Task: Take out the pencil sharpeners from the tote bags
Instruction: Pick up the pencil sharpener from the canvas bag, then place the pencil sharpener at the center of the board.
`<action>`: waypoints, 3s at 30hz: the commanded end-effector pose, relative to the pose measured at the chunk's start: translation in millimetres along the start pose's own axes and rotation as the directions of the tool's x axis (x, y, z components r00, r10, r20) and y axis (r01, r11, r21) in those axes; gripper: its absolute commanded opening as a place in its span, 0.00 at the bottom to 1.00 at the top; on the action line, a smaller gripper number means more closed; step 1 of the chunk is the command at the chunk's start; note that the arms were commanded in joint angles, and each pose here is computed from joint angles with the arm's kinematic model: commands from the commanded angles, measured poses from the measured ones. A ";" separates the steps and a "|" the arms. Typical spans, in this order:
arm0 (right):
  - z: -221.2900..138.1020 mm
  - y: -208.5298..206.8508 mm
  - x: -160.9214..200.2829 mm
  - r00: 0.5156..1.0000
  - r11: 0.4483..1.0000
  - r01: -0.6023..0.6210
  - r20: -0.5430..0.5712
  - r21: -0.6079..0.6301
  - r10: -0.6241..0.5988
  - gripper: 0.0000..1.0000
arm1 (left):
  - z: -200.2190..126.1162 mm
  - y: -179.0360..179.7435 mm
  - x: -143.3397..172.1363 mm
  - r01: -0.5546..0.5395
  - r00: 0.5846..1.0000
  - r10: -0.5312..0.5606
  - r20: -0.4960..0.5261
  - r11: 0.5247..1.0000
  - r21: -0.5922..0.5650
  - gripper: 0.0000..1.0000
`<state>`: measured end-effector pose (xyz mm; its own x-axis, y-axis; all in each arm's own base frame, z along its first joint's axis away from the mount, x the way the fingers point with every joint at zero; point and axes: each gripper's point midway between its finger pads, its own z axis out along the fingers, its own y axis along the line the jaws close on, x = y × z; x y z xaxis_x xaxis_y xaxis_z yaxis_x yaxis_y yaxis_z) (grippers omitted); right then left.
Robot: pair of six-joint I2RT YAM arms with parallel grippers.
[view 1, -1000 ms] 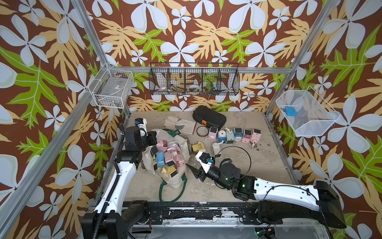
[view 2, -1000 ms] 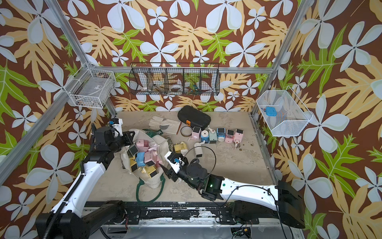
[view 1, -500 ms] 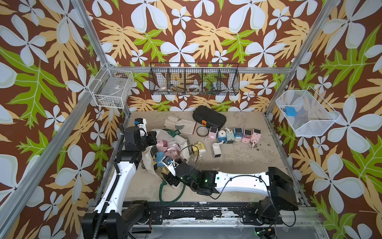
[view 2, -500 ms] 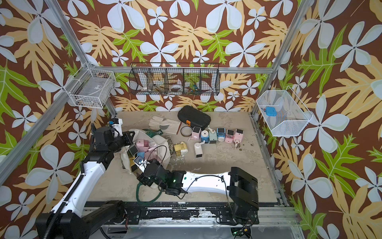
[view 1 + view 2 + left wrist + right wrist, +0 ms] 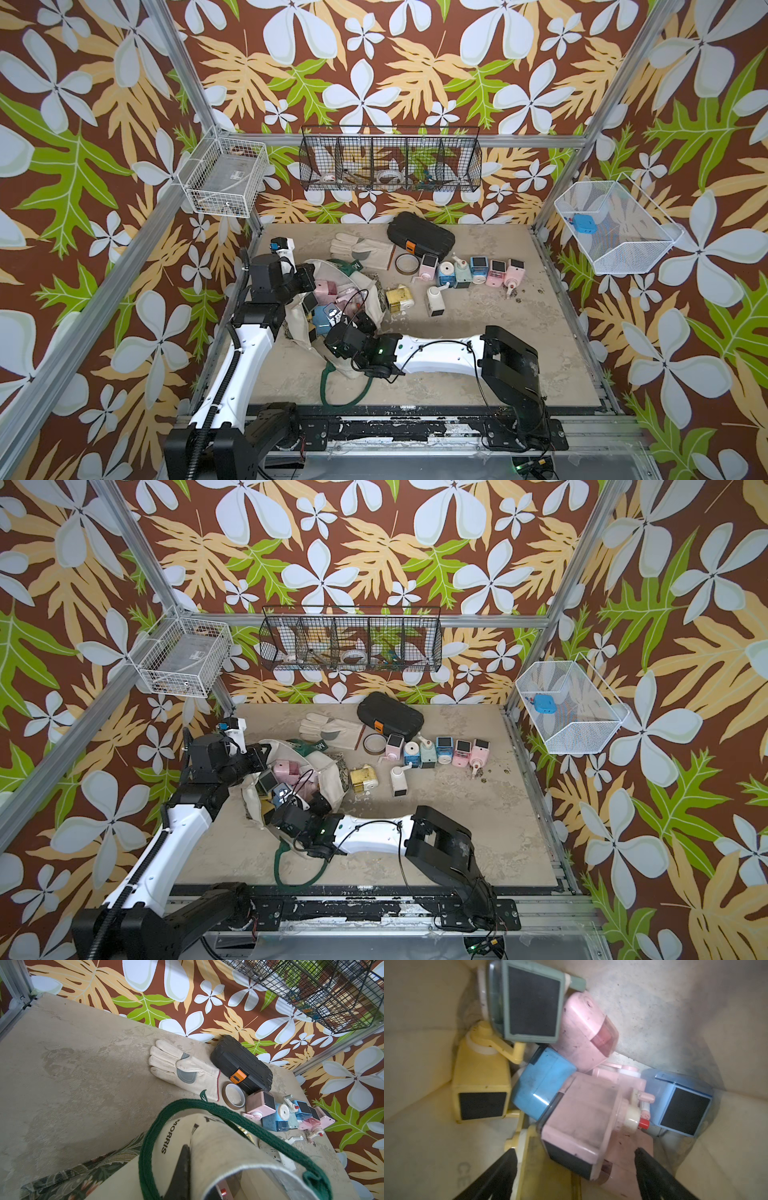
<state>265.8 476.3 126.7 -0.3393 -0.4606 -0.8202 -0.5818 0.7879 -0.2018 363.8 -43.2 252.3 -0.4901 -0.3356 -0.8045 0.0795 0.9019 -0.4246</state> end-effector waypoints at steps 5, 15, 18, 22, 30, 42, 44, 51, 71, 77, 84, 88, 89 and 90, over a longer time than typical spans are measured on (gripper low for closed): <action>20.7 -9.2 7.1 0.999 1.000 -0.027 -0.028 -0.005 0.026 0.89 | -5.0 -13.5 -21.8 -0.011 0.997 0.007 0.074 0.998 0.055 0.00; 48.2 -8.1 16.9 0.997 1.000 -0.008 -0.072 -0.006 0.007 0.78 | -4.9 -13.8 -22.0 -0.012 0.997 0.008 0.074 0.998 0.055 0.00; 46.3 -7.7 15.8 0.998 1.000 -0.001 -0.066 -0.015 0.000 0.70 | -4.6 -14.1 -21.7 -0.010 0.997 0.006 0.073 0.998 0.057 0.00; 38.7 -7.7 9.3 0.999 0.999 0.002 -0.054 -0.039 -0.005 0.58 | -4.6 -13.9 -21.8 -0.011 0.997 0.007 0.073 0.998 0.057 0.00; 11.9 -9.1 -13.7 1.000 0.994 -0.003 -0.011 -0.109 0.001 0.49 | -4.3 -14.0 -21.2 -0.011 0.997 0.006 0.071 0.998 0.058 0.00; -24.7 13.0 -22.7 0.999 0.944 0.040 0.027 -0.329 -0.034 0.45 | -3.7 -13.2 -20.9 -0.009 0.998 0.005 0.070 0.998 0.055 0.00; -32.9 16.9 -24.5 0.998 0.933 0.067 0.038 -0.353 -0.058 0.44 | -3.8 -13.3 -21.2 -0.010 0.997 0.006 0.071 0.998 0.054 0.00; -70.7 10.2 -36.5 0.985 0.924 0.169 0.098 -0.344 -0.144 0.43 | -4.6 -13.2 -21.7 -0.010 0.997 0.006 0.074 0.999 0.053 0.00; -115.1 -198.6 -28.6 0.954 0.976 -0.184 0.216 -0.114 0.205 0.41 | -5.1 -12.5 -21.7 -0.008 0.997 0.004 0.074 0.999 0.051 0.00; -107.0 -276.7 10.1 0.902 0.917 -0.396 0.206 0.053 0.378 0.41 | -5.0 -13.2 -20.9 -0.008 0.997 0.004 0.072 0.998 0.055 0.00; -101.9 -334.2 62.1 0.849 0.814 -0.527 0.174 0.245 0.498 0.41 | -5.2 -13.2 -21.0 -0.008 0.997 0.004 0.072 0.998 0.055 0.00; -98.2 -346.8 86.5 0.845 0.778 -0.531 0.144 0.336 0.515 0.42 | -5.3 -13.3 -20.9 -0.008 0.997 0.004 0.072 0.998 0.055 0.00; -97.6 -348.2 91.3 0.845 0.773 -0.529 0.140 0.350 0.515 0.42 | -5.5 -13.5 -21.9 -0.009 0.997 0.005 0.075 0.998 0.056 0.00; -96.0 -348.7 96.9 0.846 0.770 -0.526 0.129 0.362 0.517 0.43 | -5.6 -13.4 -21.9 -0.009 0.997 0.005 0.075 0.998 0.056 0.00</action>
<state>361.5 129.8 171.3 -0.5060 0.0426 -0.8615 -0.0728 0.9931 0.0919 363.2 -42.7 252.9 -0.4906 -0.3446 -0.8004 0.0769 0.8978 -0.4337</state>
